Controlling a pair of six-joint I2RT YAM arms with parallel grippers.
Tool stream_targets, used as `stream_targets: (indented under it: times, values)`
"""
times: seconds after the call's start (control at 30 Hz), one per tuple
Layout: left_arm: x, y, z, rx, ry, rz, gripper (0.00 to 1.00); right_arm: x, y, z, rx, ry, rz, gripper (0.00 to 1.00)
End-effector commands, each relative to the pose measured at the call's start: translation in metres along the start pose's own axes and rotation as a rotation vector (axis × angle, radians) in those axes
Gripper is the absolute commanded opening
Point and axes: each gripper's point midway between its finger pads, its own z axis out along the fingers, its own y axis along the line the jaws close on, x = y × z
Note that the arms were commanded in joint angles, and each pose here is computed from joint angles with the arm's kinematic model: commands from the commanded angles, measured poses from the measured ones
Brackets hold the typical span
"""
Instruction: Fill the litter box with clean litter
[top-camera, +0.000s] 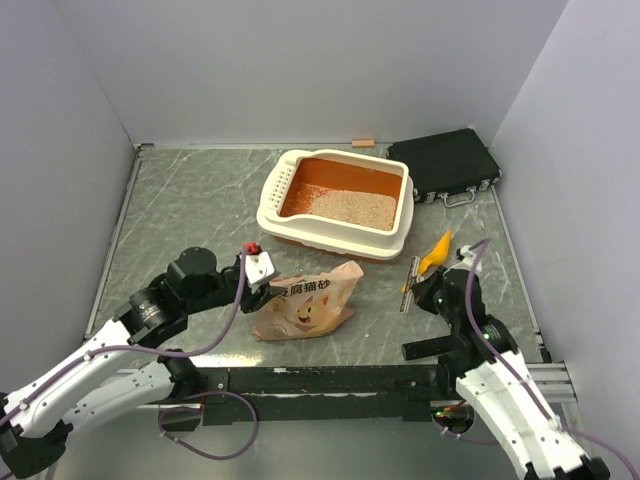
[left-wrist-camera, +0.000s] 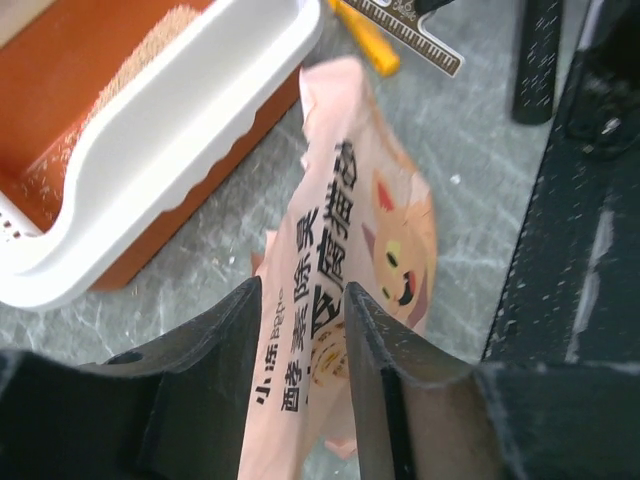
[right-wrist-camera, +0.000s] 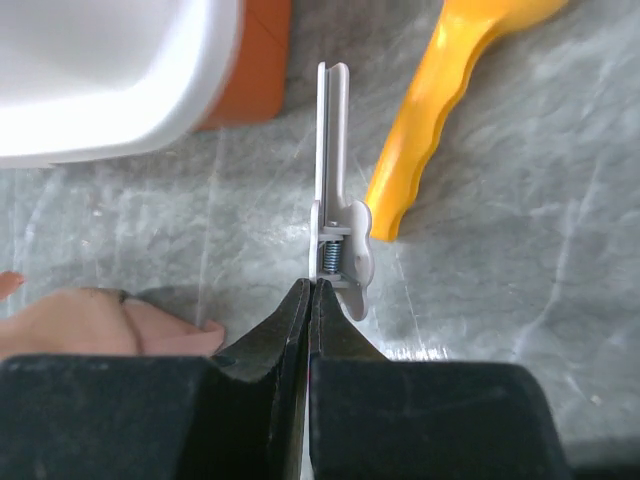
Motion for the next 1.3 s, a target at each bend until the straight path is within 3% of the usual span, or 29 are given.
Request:
stream_targets:
  times: [0.0, 0.13, 0.3, 0.37, 0.63, 0.93, 1.27]
  values:
    - [-0.04, -0.008, -0.01, 0.052, -0.072, -0.064, 0.45, -0.038, 0.012, -0.037, -0.021, -0.11, -0.058, 0.0]
    - [-0.085, -0.018, -0.018, 0.125, -0.126, -0.166, 0.49, -0.067, 0.065, -0.072, -0.271, -0.179, -0.188, 0.0]
    - [-0.121, -0.033, -0.016, 0.229, -0.187, -0.338, 0.48, -0.062, 0.143, -0.122, -0.71, -0.108, -0.377, 0.0]
    - [-0.14, -0.031, -0.019, 0.232, -0.28, -0.362, 0.48, -0.064, 0.158, -0.138, -0.799, -0.111, -0.422, 0.0]
    - [-0.169, -0.035, -0.025, 0.292, -0.462, -0.578, 0.52, -0.056, 0.203, -0.211, -1.217, -0.089, -0.569, 0.0]
    - [-0.178, -0.027, -0.026, 0.283, -0.55, -0.686, 0.52, -0.054, 0.231, -0.232, -1.367, -0.041, -0.542, 0.0]
    - [-0.172, -0.023, -0.02, 0.248, -0.538, -0.669, 0.47, -0.047, 0.266, -0.223, -1.354, -0.016, -0.541, 0.0]
